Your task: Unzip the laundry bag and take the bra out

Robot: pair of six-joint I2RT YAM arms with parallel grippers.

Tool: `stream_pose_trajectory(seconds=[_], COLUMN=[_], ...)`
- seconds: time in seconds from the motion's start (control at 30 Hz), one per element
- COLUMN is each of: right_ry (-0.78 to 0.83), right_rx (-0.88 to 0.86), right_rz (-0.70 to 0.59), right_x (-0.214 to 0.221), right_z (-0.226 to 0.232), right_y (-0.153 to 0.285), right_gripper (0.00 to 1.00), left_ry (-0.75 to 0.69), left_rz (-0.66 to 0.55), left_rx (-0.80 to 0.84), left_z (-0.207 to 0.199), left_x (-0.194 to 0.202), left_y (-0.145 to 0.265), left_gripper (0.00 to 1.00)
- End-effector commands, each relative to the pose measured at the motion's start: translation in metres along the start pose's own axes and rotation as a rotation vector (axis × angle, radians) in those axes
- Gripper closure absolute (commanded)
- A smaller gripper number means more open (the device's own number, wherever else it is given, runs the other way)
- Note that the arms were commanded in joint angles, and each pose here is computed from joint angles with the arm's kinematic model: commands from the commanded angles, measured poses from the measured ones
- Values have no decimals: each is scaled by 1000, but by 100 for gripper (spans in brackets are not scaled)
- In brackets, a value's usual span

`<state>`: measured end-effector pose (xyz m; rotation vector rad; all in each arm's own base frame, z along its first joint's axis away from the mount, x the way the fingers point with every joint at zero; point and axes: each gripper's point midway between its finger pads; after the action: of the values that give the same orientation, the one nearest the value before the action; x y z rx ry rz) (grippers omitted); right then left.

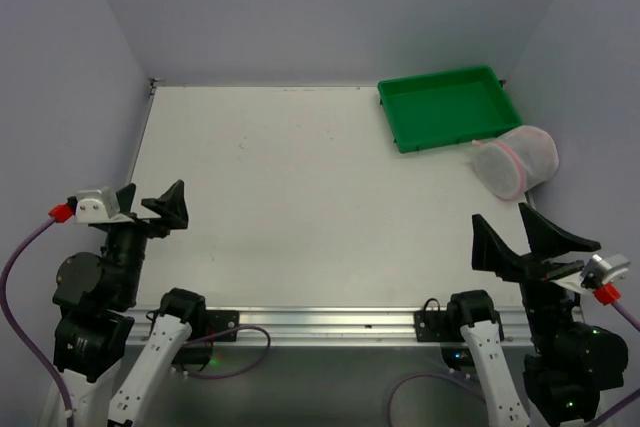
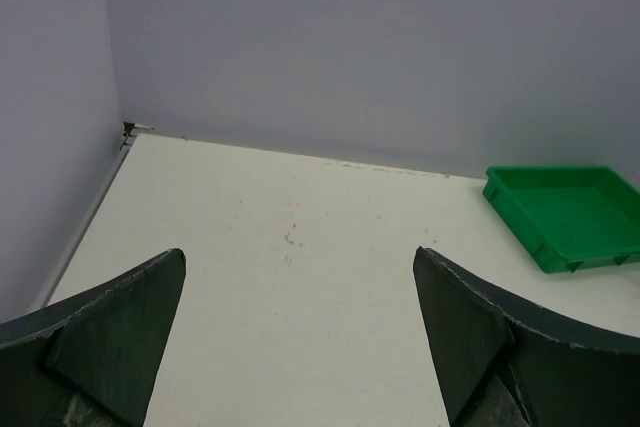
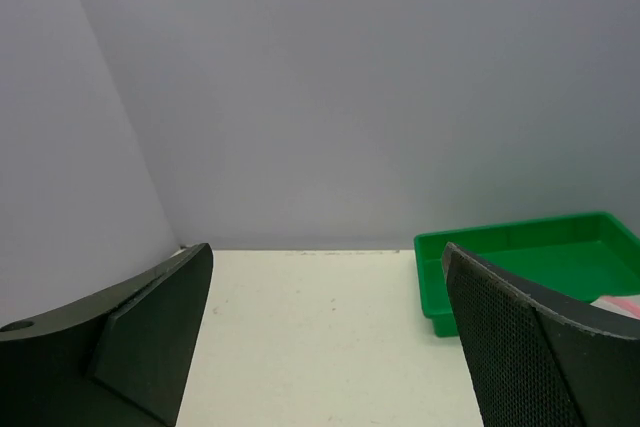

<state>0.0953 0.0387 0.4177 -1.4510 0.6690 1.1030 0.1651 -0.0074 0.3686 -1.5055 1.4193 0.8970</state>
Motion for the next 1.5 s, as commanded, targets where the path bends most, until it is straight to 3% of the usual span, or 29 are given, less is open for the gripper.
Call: stream_pose_trajectory(seconds=[0.0,0.13,0.37,0.5,0.63,0.67,0.77,0.9,1.27,1.47], right_ry=[-14,-87,-293,-243,-67,8,159,315,379,314], right_rx=[9,87,407,542,704,740,879,984,1153,1028], right_rz=[0,114,407,533,594,677,706,822,955,1033], right_x=[4,31,99,138,163,186,193,239,281,322], right_z=[-2,-14,-54,-78,-119,-132,-166,-215,-290,-293], right_y=[-7,-24,-66,-95,-130,-137,-148,-154,-124,-130], right_gripper=[1,1,1,1,1,1,1,1,1,1], left_ry=[33,24,33,34,7,-2,-17,-25,-44,-49], left_rz=[-37,25,220,296,377,382,392,361,361,361], left_rx=[28,67,89,103,64,55,41,56,83,90], left_z=[-7,-15,-23,-27,-20,-18,-12,-11,-10,-11], left_x=[-5,17,78,103,128,130,139,142,152,152], left_y=[-7,-22,-58,-75,-87,-88,-89,-90,-84,-83], left_gripper=[0,0,0,0,0,0,0,0,0,0])
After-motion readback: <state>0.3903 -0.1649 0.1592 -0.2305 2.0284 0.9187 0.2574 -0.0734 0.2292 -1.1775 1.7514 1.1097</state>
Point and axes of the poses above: each gripper's point midway between its finger pads, its own y axis back along the fingers, its own z axis along the line the jaws close on, x = y × z, and after that the axes turned 10 degrees about y, right-handed
